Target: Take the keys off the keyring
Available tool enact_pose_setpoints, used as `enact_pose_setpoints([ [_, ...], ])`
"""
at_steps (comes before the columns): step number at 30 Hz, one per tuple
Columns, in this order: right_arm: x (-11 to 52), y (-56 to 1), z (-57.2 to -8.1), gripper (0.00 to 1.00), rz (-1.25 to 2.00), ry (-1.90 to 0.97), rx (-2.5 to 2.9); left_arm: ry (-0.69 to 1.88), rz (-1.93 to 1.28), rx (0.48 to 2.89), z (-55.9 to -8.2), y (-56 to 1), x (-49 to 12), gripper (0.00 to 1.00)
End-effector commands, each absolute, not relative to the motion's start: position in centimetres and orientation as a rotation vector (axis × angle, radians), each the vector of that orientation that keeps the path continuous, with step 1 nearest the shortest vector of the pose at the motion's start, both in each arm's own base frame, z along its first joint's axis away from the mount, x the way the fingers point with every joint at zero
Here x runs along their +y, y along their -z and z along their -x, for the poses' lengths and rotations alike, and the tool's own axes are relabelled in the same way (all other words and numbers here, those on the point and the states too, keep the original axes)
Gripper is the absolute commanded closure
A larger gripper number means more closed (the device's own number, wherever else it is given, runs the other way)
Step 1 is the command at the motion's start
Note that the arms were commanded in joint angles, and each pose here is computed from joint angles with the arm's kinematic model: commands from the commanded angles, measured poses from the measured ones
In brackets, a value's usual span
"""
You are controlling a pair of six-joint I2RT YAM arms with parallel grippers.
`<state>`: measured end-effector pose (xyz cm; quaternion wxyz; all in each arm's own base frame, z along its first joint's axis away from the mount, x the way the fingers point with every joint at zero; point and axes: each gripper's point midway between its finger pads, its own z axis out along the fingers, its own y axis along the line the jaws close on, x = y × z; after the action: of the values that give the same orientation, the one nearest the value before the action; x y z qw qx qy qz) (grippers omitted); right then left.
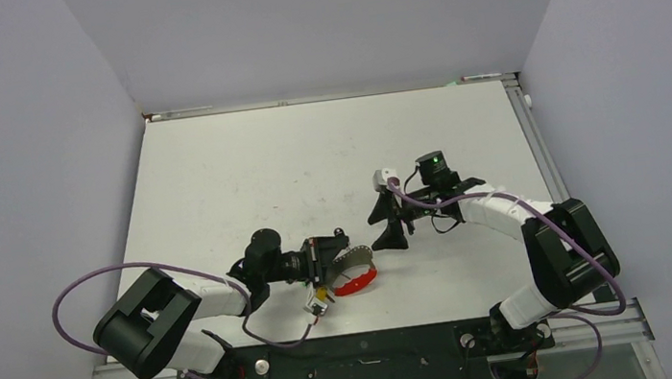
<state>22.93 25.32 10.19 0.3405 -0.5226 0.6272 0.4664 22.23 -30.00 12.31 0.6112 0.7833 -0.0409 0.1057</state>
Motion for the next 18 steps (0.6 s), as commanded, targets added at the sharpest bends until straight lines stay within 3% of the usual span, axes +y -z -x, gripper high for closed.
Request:
enact_pose_setpoints([
  [1,25.5,-13.2,-22.1,0.28,1.515,-1.199,1.381,-0.260,-1.731,-0.209,-21.7,-14.5,-30.9,1.00],
  [5,26.5,-13.7,-22.2,0.32,1.545,-1.193,1.328,-0.252,-1.725,-0.225,-21.4,-14.5,-30.9,1.00],
  [18,29.7,-15.1,-22.4,0.57,1.523,-1.271,1.237,-0.237,-1.699,-0.283,-20.1,-14.8,-30.8,1.00],
])
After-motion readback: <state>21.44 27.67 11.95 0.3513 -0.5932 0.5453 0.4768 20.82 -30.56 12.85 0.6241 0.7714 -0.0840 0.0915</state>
